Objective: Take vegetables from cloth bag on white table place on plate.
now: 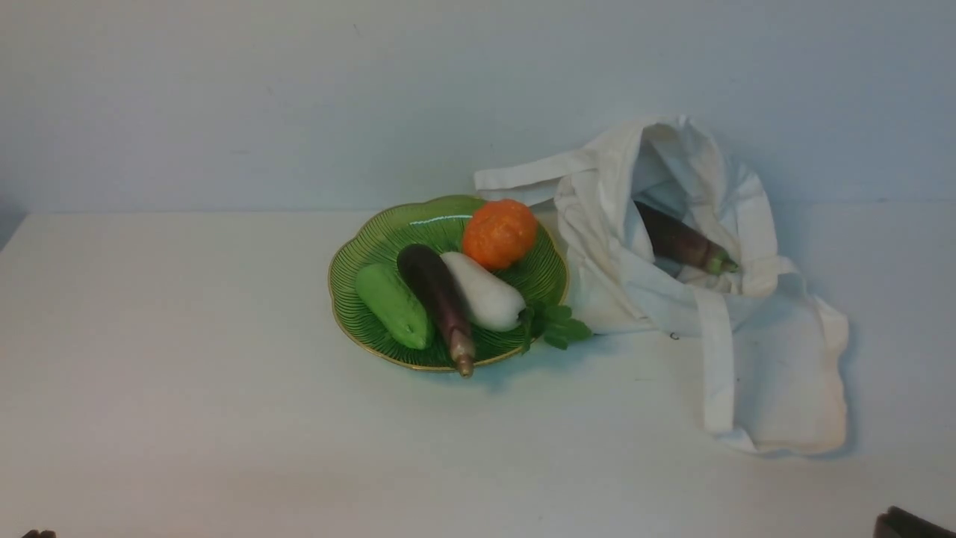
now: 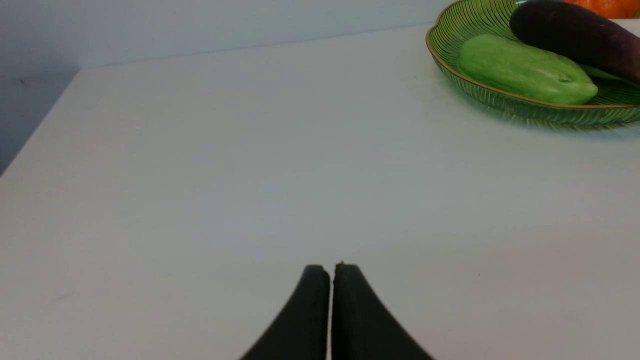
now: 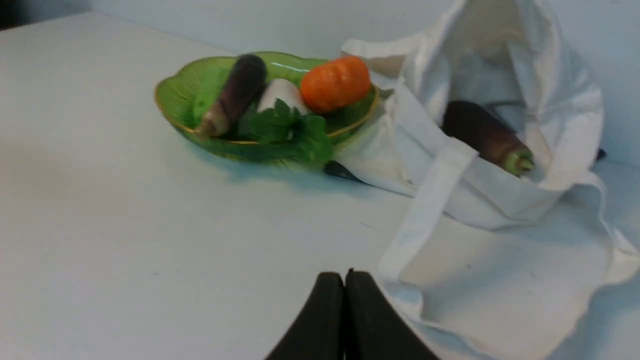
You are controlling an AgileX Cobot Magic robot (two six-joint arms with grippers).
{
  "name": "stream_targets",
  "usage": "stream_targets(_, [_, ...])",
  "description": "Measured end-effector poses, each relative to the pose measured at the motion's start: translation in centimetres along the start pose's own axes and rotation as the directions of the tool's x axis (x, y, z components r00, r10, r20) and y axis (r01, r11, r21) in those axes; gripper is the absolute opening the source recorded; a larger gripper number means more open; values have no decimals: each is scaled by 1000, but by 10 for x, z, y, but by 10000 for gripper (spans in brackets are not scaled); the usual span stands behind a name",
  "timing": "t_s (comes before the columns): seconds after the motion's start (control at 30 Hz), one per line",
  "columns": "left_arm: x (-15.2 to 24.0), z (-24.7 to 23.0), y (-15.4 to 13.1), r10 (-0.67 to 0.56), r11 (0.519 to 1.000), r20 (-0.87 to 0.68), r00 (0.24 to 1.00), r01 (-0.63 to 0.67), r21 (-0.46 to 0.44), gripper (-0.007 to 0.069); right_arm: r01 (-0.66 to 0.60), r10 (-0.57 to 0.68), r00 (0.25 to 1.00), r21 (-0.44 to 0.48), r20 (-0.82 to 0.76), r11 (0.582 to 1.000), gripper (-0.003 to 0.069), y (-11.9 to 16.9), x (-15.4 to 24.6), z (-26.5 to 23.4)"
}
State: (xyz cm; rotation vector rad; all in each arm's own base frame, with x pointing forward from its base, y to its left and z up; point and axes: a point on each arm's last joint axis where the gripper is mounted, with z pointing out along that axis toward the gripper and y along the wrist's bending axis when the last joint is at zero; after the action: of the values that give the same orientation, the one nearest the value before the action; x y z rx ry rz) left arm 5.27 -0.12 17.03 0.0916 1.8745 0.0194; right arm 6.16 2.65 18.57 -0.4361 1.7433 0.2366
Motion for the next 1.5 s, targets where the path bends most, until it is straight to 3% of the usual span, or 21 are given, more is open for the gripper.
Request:
stream_targets(0.07, [0,0,0,0,1000,0,1000,0,0,-5,-23,24,1000,88,-11,996,-15,-5,6,-3])
stream_targets(0.2, [0,0,0,0,1000,0,1000,0,0,-5,-45,42,999,180,19,983,-15,-10,7,-9])
stream_targets(0.53, [0,0,0,0,1000,0,1000,0,0,-5,-88,84,996,335,24,938,-15,-18,9,-14])
stream_targets(1.5, [0,0,0,0,1000,0,1000,0,0,-5,-96,95,995,354,20,931,-15,-19,9,-15])
